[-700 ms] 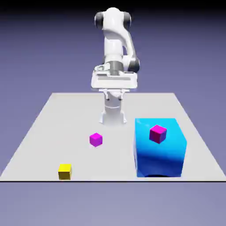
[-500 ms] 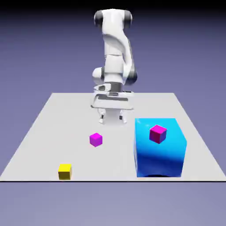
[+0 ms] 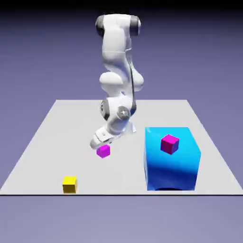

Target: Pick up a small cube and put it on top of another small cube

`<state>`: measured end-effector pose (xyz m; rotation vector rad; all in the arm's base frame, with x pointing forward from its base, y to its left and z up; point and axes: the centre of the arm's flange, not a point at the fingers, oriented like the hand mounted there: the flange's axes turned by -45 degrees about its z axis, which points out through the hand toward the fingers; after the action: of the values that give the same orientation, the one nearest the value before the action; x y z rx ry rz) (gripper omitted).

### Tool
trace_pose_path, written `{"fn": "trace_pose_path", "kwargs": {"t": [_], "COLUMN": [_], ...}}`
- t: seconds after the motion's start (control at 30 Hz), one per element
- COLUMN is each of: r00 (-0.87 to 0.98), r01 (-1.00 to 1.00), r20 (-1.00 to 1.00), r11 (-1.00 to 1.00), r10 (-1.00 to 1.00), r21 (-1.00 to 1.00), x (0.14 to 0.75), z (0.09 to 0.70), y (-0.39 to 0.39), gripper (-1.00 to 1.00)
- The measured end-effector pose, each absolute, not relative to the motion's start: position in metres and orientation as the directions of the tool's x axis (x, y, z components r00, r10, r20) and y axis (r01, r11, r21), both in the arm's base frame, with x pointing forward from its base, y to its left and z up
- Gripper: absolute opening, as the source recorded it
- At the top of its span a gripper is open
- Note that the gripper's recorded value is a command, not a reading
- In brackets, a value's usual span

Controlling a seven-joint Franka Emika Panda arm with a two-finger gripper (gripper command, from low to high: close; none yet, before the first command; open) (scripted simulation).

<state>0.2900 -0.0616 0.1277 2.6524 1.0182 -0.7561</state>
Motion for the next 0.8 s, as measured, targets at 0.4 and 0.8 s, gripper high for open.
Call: {"fn": "trace_pose_path", "kwargs": {"t": [0.4, 0.8], "r00": [0.625, 0.329], "r01": [0.676, 0.920], "r20": [-0.527, -0.564], "r11": [-0.737, -0.391], "r10": [0.576, 0.758], "r21": [-0.002, 0.012], "x": [0.304, 0.444], "z": [0.177, 0.257], "y": [-0.044, 0.037], "gripper": [-1.00, -1.00]}}
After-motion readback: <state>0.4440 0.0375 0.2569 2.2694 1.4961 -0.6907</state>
